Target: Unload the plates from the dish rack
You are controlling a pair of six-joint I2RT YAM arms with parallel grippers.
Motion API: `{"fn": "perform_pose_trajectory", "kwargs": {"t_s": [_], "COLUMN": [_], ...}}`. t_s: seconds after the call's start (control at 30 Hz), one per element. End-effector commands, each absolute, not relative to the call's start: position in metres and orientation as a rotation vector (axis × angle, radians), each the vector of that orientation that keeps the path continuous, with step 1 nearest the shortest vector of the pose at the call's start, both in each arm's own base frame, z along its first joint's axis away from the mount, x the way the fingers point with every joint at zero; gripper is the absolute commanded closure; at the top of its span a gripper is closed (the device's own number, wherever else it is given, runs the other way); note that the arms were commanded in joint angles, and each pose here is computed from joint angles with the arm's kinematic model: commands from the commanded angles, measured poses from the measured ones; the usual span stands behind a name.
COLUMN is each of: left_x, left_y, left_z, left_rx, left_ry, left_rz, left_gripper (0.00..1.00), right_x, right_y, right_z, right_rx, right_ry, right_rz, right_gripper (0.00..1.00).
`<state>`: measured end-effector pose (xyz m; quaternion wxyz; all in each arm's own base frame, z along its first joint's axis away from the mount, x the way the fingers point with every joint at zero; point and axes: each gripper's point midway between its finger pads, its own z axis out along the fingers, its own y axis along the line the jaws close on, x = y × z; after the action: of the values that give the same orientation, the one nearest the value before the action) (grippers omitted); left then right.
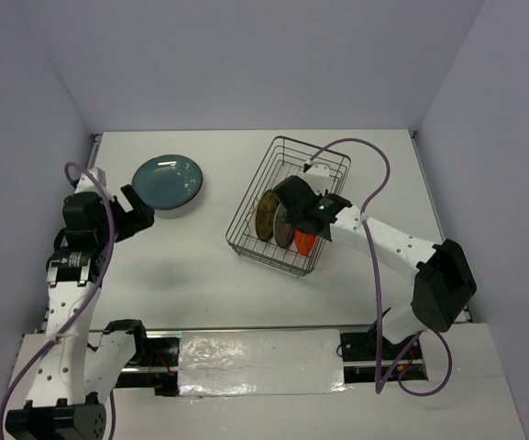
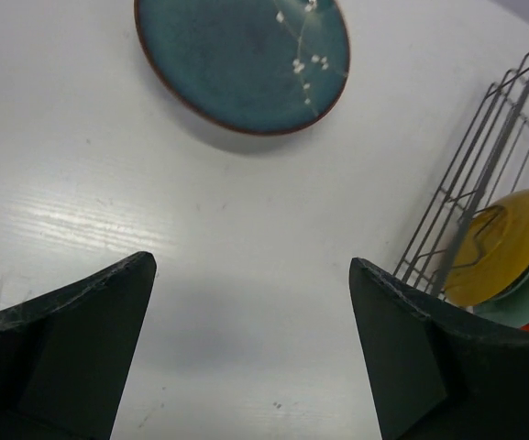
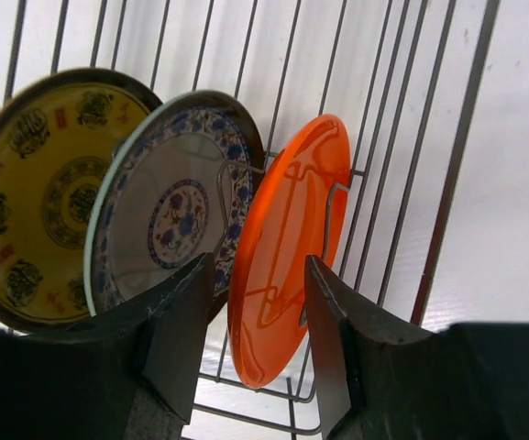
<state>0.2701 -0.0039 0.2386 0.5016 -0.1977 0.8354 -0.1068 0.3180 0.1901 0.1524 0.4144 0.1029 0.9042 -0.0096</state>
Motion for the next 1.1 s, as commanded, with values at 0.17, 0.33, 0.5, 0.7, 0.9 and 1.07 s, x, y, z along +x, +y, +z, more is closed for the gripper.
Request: {"fn": "perform_pose_trajectory", "kwargs": {"t_s": [0.17, 0.33, 0.5, 0.7, 0.9, 1.07], "left_x": [0.276, 0.273, 0.273, 0.273, 0.279, 0.283], "left_y": [-0.004, -0.006, -0.009, -0.008, -0.014, -0.047], "left_z": [0.217, 0.220, 0.219, 0.220, 0.236, 0.287], "left_rx": [-0.409, -0.398, -0.390, -0.399, -0.414, -0.381], "left_ry": [2.090, 2.072, 2.080, 2.075, 2.067, 2.016], "left_rz": [-0.220, -0.227, -0.229, -0.226, -0.274, -0.516], "left_gripper": [0.01, 0.01, 0.00, 0.00, 0.00, 0.00], "right_x": [0.326, 0.327, 0.330, 0.326, 0.311, 0.285], "right_y": [0.203, 0.205, 0.203, 0.203, 0.200, 0.231], "right_z": [0.150, 0.156, 0.172, 0.212, 0.281, 0.361], "right_rx": [0.308, 0.340, 0.354, 0.330, 0.319, -0.004], "right_ry": [2.240, 2.221, 2.193, 2.145, 2.046, 1.885], "right_rz": [0.118, 0.152, 0.154, 0.163, 0.257, 0.448], "right_gripper": [0.69, 0.82, 1.00, 1.00, 1.00, 1.00]}}
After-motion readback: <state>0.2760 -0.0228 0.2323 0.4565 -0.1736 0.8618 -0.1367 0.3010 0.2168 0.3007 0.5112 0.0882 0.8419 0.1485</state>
